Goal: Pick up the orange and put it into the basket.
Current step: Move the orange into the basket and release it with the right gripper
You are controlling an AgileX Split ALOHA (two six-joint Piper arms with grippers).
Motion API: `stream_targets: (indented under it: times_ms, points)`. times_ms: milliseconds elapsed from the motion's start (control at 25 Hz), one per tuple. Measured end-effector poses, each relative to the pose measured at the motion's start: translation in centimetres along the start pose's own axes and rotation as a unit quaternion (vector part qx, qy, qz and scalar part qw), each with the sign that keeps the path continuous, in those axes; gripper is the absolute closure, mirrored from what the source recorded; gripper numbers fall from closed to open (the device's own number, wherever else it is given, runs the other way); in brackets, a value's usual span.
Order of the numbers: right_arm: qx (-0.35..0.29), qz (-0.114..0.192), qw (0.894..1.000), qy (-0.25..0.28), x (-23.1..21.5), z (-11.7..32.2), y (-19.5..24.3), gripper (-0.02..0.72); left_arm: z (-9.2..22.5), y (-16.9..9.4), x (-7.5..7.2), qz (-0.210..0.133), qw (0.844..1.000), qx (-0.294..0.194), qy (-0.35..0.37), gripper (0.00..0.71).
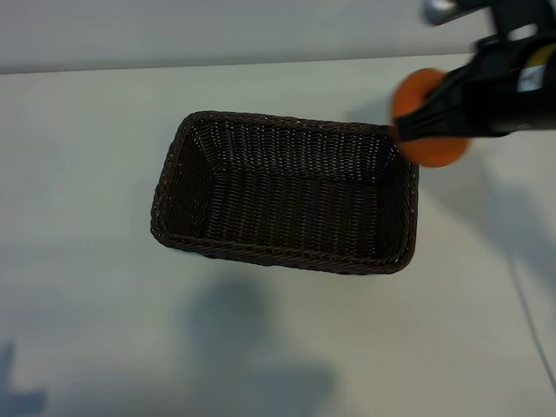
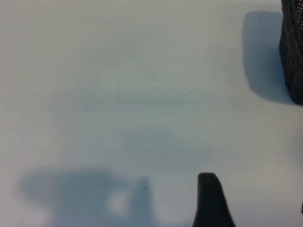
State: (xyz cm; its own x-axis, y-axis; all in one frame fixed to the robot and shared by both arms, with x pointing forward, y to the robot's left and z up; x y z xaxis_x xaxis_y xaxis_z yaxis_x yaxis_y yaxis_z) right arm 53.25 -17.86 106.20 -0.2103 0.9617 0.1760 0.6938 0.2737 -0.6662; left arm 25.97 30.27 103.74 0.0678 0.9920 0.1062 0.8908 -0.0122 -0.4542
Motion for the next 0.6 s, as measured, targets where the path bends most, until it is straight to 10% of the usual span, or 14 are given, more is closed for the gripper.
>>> stream_targets:
  times_ms: [600]
  points:
    - [0.049,-0.036,0.997,-0.047,3.8,4.0,9.8,0.631,0.0,0.0,0.0,0.000,1.000,0.000,0.000,0.229]
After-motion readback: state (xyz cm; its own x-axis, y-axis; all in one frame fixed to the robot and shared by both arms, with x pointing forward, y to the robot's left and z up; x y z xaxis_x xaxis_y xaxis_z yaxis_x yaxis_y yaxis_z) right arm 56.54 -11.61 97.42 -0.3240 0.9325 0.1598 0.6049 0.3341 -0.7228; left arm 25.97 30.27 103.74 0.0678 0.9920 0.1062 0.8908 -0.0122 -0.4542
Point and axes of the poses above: a point on each arm's last joint axis where the gripper is mounted, y pointing out along that axis toward the gripper, x along the wrist's bending axis when the last joint is at zero, z = x × y, the point moved 3 cm from there along y, pointing out along that axis toward the gripper, and after that the axes turned 9 degrees about y, right-handed, at the moved point
